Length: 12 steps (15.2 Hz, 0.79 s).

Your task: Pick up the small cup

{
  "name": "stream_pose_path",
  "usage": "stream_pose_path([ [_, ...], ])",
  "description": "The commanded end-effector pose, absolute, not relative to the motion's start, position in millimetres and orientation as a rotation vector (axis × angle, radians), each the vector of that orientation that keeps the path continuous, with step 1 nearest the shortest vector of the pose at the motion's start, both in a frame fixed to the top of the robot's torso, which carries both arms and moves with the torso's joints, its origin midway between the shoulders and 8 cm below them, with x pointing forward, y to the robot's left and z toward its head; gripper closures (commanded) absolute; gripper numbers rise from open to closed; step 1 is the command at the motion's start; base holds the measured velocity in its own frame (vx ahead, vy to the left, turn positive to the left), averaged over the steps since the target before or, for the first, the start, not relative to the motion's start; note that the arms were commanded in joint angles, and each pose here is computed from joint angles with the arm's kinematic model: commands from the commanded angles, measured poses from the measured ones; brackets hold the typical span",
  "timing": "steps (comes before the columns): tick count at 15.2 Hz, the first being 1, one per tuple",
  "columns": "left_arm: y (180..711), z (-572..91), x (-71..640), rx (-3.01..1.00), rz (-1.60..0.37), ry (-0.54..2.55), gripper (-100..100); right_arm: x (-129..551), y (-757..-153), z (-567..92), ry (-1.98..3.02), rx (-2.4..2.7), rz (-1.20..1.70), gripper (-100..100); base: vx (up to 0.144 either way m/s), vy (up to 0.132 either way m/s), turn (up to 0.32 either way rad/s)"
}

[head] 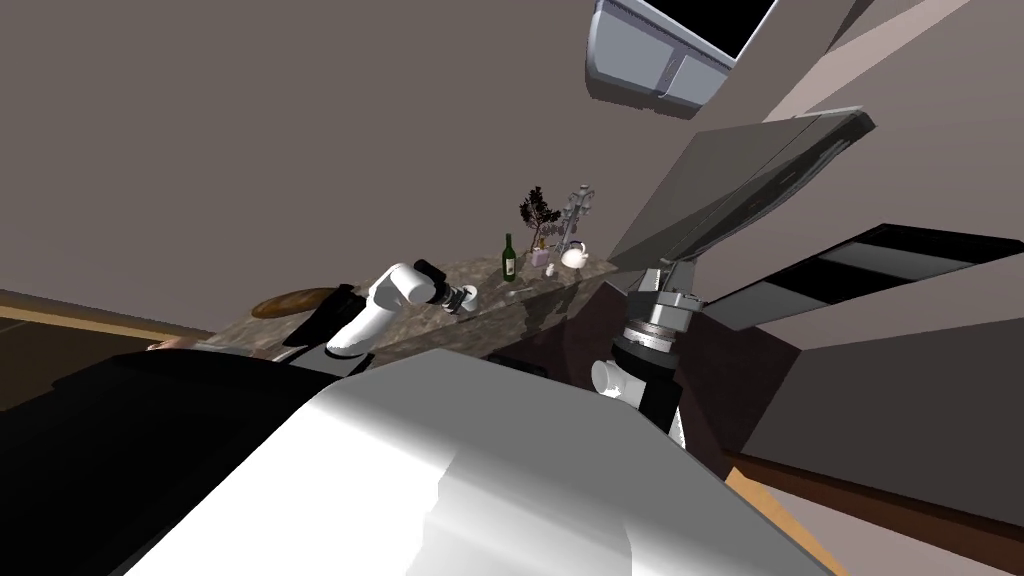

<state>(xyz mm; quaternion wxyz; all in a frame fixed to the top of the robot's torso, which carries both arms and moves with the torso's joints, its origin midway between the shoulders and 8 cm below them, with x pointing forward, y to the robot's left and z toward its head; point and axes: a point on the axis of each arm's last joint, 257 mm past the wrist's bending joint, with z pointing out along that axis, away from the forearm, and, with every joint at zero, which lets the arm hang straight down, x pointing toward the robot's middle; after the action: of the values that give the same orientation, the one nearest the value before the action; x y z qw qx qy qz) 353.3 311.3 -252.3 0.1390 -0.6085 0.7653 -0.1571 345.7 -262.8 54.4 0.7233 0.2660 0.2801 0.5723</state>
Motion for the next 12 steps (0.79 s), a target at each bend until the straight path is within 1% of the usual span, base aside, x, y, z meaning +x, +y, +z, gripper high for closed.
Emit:
stream_pose_path([
  [1, 321, -253, 345, -1.779, -0.384, 2.241, -100, 346, -263, 54, 0.618, 0.587, 1.264, 0, 0.014, 0.025, -0.142],
  [4, 329, -254, 338, -1.794, -0.332, 2.26, -100, 346, -263, 54, 0.618, 0.587, 1.263, 0, 0.012, 0.029, -0.113],
  [8, 347, -252, 324, -1.822, -0.215, 2.293, -100, 346, -263, 54, 0.618, 0.587, 1.263, 0, 0.017, 0.037, -0.135],
  [9, 342, -251, 327, -1.815, -0.246, 2.285, -100, 346, -263, 54, 0.618, 0.587, 1.263, 0, 0.016, 0.033, -0.034],
  [12, 350, -266, 332, -1.83, -0.235, 2.272, -100, 346, -263, 54, 0.618, 0.587, 1.264, 0, -0.016, -0.004, -0.056],
])
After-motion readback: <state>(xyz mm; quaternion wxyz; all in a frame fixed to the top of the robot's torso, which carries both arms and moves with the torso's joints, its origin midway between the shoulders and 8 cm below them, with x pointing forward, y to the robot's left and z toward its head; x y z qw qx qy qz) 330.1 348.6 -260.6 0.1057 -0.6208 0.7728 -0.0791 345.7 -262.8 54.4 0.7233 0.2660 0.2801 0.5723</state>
